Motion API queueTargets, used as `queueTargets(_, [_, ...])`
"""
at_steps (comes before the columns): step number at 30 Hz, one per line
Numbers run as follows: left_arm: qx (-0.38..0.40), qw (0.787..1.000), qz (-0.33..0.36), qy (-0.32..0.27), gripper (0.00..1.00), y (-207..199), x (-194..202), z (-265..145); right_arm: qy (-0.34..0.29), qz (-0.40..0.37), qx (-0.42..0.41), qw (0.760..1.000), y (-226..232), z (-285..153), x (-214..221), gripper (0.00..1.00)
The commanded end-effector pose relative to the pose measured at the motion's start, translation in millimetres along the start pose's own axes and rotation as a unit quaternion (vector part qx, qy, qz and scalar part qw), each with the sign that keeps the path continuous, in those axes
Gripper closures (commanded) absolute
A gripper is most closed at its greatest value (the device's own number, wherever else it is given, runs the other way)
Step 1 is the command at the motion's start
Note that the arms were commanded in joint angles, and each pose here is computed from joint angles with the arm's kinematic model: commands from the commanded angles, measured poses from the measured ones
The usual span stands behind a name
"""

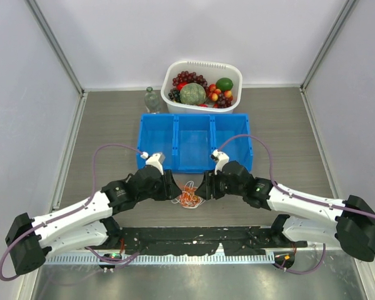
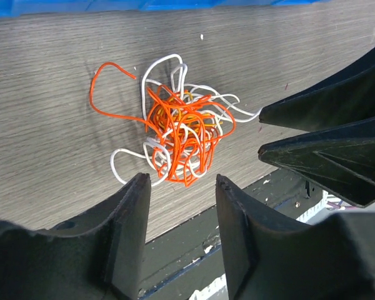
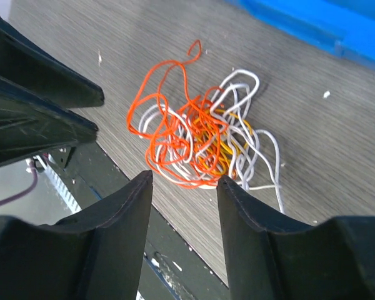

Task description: Untangle the cables

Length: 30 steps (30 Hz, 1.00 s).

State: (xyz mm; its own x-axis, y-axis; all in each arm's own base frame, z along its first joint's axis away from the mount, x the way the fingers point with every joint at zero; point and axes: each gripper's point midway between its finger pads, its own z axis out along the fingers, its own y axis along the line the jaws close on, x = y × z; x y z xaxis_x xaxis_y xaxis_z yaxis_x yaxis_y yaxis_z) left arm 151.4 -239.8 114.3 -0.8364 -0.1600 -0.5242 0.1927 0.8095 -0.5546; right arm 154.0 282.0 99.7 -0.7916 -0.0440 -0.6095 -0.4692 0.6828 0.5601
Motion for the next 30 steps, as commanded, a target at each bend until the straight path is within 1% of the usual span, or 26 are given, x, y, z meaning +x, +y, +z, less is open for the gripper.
queueTargets(1, [0.000,0.999,-0.012,-0.031,0.54,-3,-11,8,-0.059,0.011,-0.026,0.998,14,6,-26,0.51])
queueTargets(3, [-0.001,0.999,-0.012,-0.030,0.56,-5,-13,10,-0.057,0.010,-0.019,0.998,13,8,-28,0.53])
queueTargets(5, [0.002,0.999,-0.008,-0.033,0.56,-10,-17,11,-0.056,0.007,-0.018,0.998,13,10,-29,0.54])
queueTargets(6, [-0.001,0.999,-0.004,-0.035,0.53,-10,-19,12,-0.054,0.006,-0.017,0.998,12,12,-27,0.54])
queueTargets(7, [-0.006,0.999,-0.005,-0.039,0.47,-9,-21,13,-0.052,0.007,-0.017,0.998,11,15,-26,0.55])
queueTargets(8, [-0.012,0.999,-0.005,-0.040,0.43,-7,-21,15,-0.046,0.008,-0.012,0.999,9,19,-23,0.56])
queueTargets(9, [-0.016,0.999,-0.005,-0.039,0.41,-7,-21,17,-0.043,0.009,-0.014,0.999,9,20,-22,0.57])
queueTargets(12, [-0.024,0.999,-0.010,-0.042,0.41,-5,-24,22,-0.026,0.012,-0.007,1.000,4,27,-13,0.59])
queueTargets(15, [-0.036,0.998,-0.012,-0.051,0.41,-1,-28,26,-0.022,0.014,-0.001,1.000,-2,30,-7,0.61])
queueTargets(17, [-0.040,0.998,-0.013,-0.056,0.41,0,-33,26,-0.019,0.015,0.002,1.000,-5,30,-4,0.64])
queueTargets(18, [-0.038,0.998,-0.013,-0.058,0.41,-1,-36,26,-0.021,0.016,0.005,1.000,-7,30,-4,0.67])
queueTargets(19, [-0.038,0.997,-0.011,-0.060,0.39,-3,-38,26,-0.021,0.015,0.006,1.000,-7,30,-4,0.70])
queueTargets(20, [-0.036,0.997,-0.011,-0.063,0.36,-5,-41,25,-0.023,0.014,0.008,1.000,-8,30,-4,0.75])
queueTargets(22, [-0.029,0.997,-0.010,-0.068,0.23,-10,-47,25,-0.024,0.012,0.008,1.000,-8,30,-4,0.79])
queueTargets(24, [-0.031,0.997,-0.009,-0.066,0.19,-12,-48,27,-0.024,0.014,0.007,1.000,-8,32,-4,0.80])
queueTargets(26, [-0.032,0.998,-0.004,-0.061,0.20,-12,-47,31,-0.021,0.017,0.006,1.000,-8,34,-3,0.80])
queueTargets(27, [-0.036,0.998,-0.003,-0.058,0.23,-11,-46,33,-0.021,0.017,0.006,1.000,-8,34,-3,0.80])
queueTargets(29, [-0.035,0.998,-0.004,-0.055,0.33,-10,-44,36,-0.023,0.017,0.004,1.000,-7,35,-4,0.80])
queueTargets(30, [-0.033,0.998,-0.006,-0.054,0.36,-10,-43,38,-0.023,0.017,0.003,1.000,-7,36,-4,0.82])
